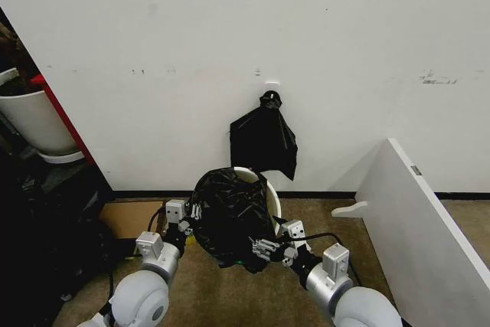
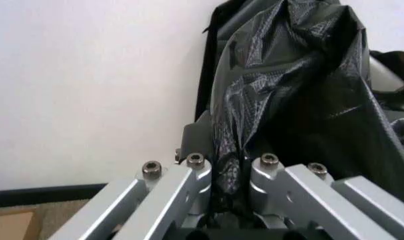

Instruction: Place the garbage bag over the trash bin.

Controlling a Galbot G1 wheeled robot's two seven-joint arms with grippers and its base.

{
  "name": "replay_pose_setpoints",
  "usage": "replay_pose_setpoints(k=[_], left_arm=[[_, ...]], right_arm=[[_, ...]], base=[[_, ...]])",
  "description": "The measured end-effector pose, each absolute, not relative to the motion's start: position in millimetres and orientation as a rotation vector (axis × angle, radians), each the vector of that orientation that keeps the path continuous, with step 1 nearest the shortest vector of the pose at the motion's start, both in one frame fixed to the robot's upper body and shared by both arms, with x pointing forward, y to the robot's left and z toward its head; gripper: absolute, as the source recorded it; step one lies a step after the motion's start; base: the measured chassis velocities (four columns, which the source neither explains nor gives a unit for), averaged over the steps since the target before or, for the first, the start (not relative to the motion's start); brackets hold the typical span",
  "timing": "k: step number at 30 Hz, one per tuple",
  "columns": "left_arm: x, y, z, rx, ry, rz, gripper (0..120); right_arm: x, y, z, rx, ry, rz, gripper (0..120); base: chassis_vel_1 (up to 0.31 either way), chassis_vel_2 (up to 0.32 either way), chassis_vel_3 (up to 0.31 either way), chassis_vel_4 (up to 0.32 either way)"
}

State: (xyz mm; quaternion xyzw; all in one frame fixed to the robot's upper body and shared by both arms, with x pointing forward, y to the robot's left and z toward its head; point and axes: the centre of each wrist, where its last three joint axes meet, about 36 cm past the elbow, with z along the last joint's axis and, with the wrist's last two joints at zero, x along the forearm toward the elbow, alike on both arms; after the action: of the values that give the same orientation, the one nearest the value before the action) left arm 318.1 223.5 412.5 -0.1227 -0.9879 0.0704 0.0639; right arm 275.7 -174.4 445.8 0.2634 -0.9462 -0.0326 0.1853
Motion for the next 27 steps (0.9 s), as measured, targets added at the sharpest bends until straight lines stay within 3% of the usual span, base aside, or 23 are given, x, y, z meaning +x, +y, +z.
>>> replay_pose_setpoints(k=[9,19,24,27], left_arm=[[317.4,221.3,413.4,-0.386,-2.985,0.221,4],[317.5,221.3,414.0,-0.388,-2.989,0.221,4],[317.2,222.2,413.0,-0.391,-2.991,0.207,4],[317.1,222.1,411.6,-0.39,-2.994,0.199,4]], right_arm=[[279.5,-176.7,442.0,0.708,-2.66,-0.075,89],[282.8,-177.7,441.0,0.698,-2.644,-0.086,55],[283.8,-178.9,440.6,0.696,-2.646,-0.087,32],[283.4,-179.5,438.6,0.7,-2.656,-0.078,25]], base=[[0.0,0.0,0.0,0.0],[0.0,0.0,0.0,0.0],[0.0,0.0,0.0,0.0],[0.0,0.0,0.0,0.0]])
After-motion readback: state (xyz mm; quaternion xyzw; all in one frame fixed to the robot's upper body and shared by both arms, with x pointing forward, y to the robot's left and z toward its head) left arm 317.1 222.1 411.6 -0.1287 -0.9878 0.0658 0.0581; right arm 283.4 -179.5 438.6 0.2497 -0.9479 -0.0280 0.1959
